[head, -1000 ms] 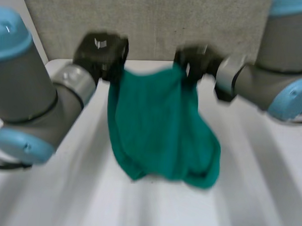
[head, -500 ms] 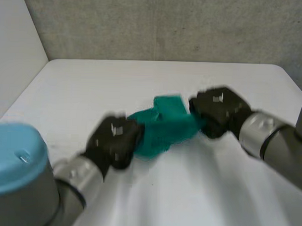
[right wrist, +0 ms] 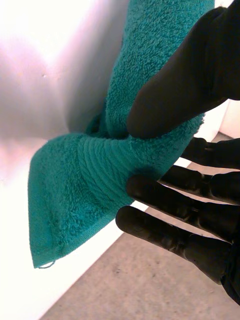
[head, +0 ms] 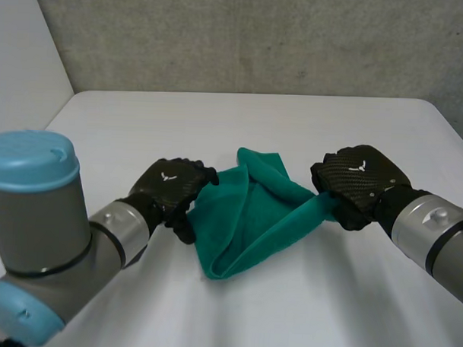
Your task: Fold the towel.
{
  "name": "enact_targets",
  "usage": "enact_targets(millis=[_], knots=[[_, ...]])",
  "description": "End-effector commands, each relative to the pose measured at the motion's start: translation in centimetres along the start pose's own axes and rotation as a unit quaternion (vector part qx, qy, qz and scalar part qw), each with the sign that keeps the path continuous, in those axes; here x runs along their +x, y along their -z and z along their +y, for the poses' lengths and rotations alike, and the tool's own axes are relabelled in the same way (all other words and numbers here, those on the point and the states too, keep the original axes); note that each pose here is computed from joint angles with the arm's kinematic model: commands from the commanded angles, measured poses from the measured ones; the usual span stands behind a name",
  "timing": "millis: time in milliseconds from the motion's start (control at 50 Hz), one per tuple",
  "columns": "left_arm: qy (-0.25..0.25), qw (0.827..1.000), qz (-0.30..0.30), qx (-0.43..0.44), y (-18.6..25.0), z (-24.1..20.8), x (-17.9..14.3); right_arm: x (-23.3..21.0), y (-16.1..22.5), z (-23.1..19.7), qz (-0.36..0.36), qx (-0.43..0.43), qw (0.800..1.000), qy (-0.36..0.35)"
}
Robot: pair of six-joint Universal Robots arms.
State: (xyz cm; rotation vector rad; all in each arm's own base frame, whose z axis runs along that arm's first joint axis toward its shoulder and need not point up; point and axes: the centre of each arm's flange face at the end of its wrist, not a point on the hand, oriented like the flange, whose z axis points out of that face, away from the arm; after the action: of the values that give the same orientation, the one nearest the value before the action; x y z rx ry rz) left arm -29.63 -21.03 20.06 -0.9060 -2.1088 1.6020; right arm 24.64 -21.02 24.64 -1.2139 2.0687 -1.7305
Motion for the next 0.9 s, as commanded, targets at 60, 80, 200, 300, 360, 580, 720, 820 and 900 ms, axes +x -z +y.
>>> enact_targets(millis=[60,80,200,300,360,580,720,820,900], knots=[[-0.091,0.992,0.082,0.006,-3.2,1.2,0.2,-0.4,1.0,-0.3,-0.010,0.017,1.000,0.020],[-0.098,0.990,0.102,0.010,-3.7,1.5,0.6,-0.4,1.0,-0.3,-0.011,0.018,1.000,0.021],[-0.108,0.984,0.144,0.014,-5.7,2.3,1.4,-0.7,1.3,-0.5,-0.022,0.027,0.999,0.023],[-0.140,0.976,0.169,0.002,-7.6,3.8,2.9,-0.7,1.3,-0.5,-0.025,0.027,0.999,0.021],[-0.146,0.975,0.170,-0.002,-7.8,4.0,3.0,-0.7,1.3,-0.4,-0.025,0.025,0.999,0.020],[-0.194,0.980,0.035,-0.009,-9.2,2.1,0.2,4.4,0.5,-0.3,0.070,0.004,0.998,0.008],[-0.192,0.981,0.014,0.001,-6.0,-0.2,-0.7,5.5,1.1,0.4,0.077,-0.054,0.996,0.007],[-0.186,0.982,0.018,-0.016,-2.8,-0.2,-0.3,4.3,1.3,2.2,0.025,-0.126,0.991,0.022],[-0.180,0.982,0.027,-0.041,-1.0,0.8,0.1,3.6,1.5,3.0,-0.003,-0.161,0.986,0.037]])
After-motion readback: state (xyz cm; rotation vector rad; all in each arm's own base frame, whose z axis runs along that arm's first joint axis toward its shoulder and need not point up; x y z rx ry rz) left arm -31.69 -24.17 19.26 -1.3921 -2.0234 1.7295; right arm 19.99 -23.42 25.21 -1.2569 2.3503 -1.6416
